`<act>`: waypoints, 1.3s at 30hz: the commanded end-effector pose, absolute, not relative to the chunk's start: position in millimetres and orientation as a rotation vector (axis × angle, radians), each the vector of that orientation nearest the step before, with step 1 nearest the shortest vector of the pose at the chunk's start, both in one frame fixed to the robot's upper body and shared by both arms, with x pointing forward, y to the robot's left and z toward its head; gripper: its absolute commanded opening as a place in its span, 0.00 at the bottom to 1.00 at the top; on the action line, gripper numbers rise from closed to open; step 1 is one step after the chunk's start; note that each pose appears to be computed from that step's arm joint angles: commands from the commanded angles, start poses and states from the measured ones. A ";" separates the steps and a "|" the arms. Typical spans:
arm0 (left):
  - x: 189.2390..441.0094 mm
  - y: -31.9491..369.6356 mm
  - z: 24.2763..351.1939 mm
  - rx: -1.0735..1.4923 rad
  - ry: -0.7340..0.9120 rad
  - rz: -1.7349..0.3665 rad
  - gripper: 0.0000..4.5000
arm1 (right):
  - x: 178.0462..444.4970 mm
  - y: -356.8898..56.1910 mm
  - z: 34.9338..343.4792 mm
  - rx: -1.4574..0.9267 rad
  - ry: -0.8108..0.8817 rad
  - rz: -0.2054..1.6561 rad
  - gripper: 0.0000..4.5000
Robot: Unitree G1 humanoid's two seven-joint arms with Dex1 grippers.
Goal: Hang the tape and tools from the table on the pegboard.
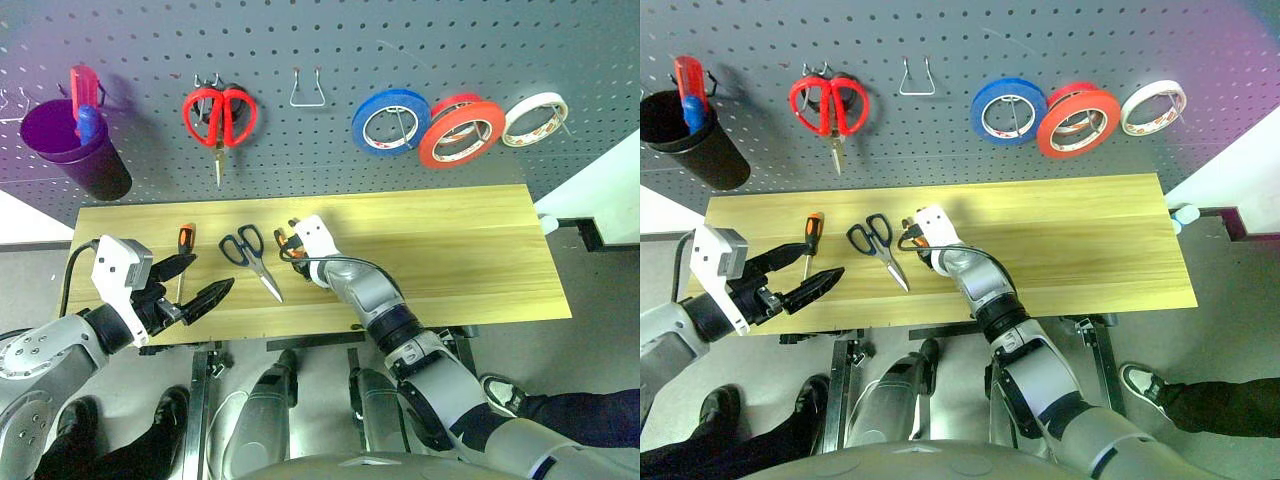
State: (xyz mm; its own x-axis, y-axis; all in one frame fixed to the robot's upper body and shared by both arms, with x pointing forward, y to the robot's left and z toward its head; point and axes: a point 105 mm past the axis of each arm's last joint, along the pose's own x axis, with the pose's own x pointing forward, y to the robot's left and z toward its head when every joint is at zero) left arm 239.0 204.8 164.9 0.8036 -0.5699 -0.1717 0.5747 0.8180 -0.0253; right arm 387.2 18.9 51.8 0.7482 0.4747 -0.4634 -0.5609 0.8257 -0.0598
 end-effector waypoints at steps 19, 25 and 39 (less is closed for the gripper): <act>266.7 192.8 171.4 0.030 0.068 -0.664 1.00 | 364.6 -18.0 113.7 0.238 0.301 0.675 0.47; 278.7 195.8 178.2 0.029 0.026 -0.659 1.00 | 359.3 -31.6 115.7 0.249 0.275 0.675 0.47; 297.0 190.2 184.3 0.036 -0.033 -0.682 1.00 | 367.0 -70.5 155.1 0.371 0.099 0.605 0.47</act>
State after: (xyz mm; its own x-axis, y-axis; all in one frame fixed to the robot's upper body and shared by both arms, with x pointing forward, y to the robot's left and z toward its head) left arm 298.3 193.5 179.1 0.7873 -0.6166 -0.0016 0.6166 0.7872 0.0151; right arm 366.8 -69.6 120.3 0.8120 0.5716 -0.1183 -0.4958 0.7823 0.3770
